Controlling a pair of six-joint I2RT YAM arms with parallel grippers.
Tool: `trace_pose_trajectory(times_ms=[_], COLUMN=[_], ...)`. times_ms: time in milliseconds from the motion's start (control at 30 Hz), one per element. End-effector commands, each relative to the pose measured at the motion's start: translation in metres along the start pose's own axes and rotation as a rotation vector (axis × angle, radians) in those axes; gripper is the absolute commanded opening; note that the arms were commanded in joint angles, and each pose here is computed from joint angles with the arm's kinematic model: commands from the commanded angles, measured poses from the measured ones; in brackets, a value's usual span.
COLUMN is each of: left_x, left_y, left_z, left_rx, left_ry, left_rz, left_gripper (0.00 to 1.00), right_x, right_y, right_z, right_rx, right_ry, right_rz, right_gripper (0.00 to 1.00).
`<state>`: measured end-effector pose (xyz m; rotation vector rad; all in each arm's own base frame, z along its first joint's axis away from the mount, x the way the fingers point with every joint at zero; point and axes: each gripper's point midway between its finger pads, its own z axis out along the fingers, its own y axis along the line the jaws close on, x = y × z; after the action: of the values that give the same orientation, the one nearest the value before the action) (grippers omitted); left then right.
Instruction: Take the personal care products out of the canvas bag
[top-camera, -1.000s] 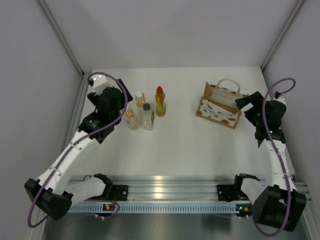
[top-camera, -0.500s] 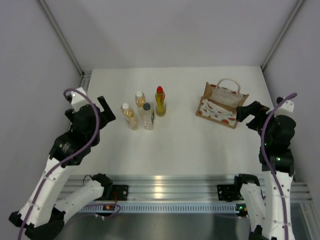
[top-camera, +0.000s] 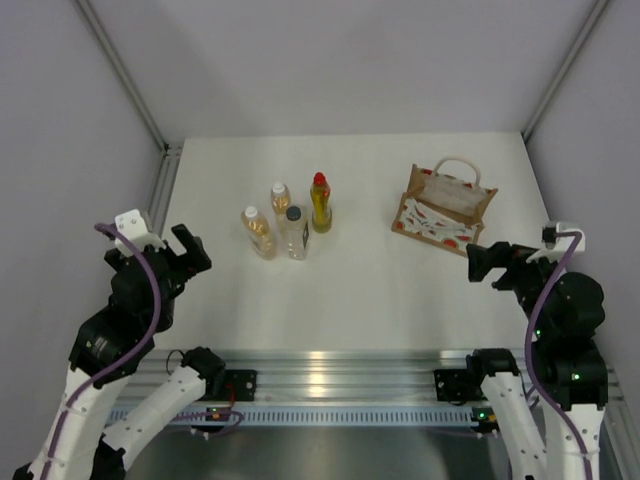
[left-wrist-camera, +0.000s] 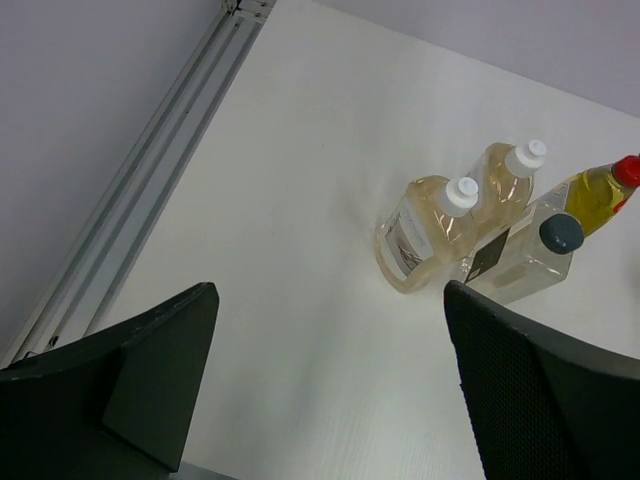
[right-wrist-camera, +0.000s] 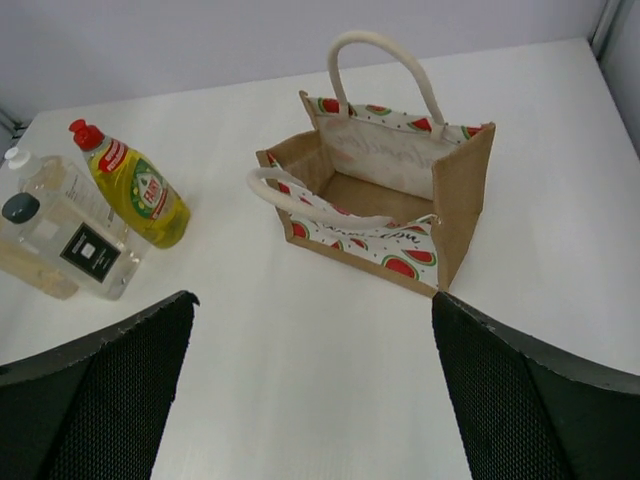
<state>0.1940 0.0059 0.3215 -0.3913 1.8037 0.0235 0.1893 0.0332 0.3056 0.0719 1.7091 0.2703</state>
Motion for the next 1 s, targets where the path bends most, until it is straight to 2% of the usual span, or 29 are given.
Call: trace_pose_trajectory(times_ms=[0, 167, 500, 667, 967], left_x=[0.002, 0.007, 0.009, 0.01, 0.014], left_y=[0.007, 0.021, 0.027, 0.021, 0.014], left_z=[-0.011, -0.025, -0.024, -0.02, -0.015], left_rx=[0.032, 0.034, 0.032, 0.042, 0.06], left_ry=[0.003, 0.012, -0.01, 0.002, 0.008], left_rz=[0.023, 0.03, 0.09, 0.122, 0.139], left_gripper=[0.98, 0.98, 0.98, 0.98, 0.98], right_x=[-0.016, -0.019, -0.01, 0.0, 0.0], right_y=[-0.008, -0.01, -0.041, -0.034, -0.029], right_z=[-0.016, -0.014, -0.002, -0.002, -0.01], right_rx=[0.054, 0.067, 0.232, 0.186, 0.151], right_ry=[-0.033, -0.012, 0.048, 0.081, 0.062], right_rz=[-0.057, -0.09, -0.18, -0.259, -0.241], right_gripper=[0.99, 1.0, 1.0, 0.99, 1.0])
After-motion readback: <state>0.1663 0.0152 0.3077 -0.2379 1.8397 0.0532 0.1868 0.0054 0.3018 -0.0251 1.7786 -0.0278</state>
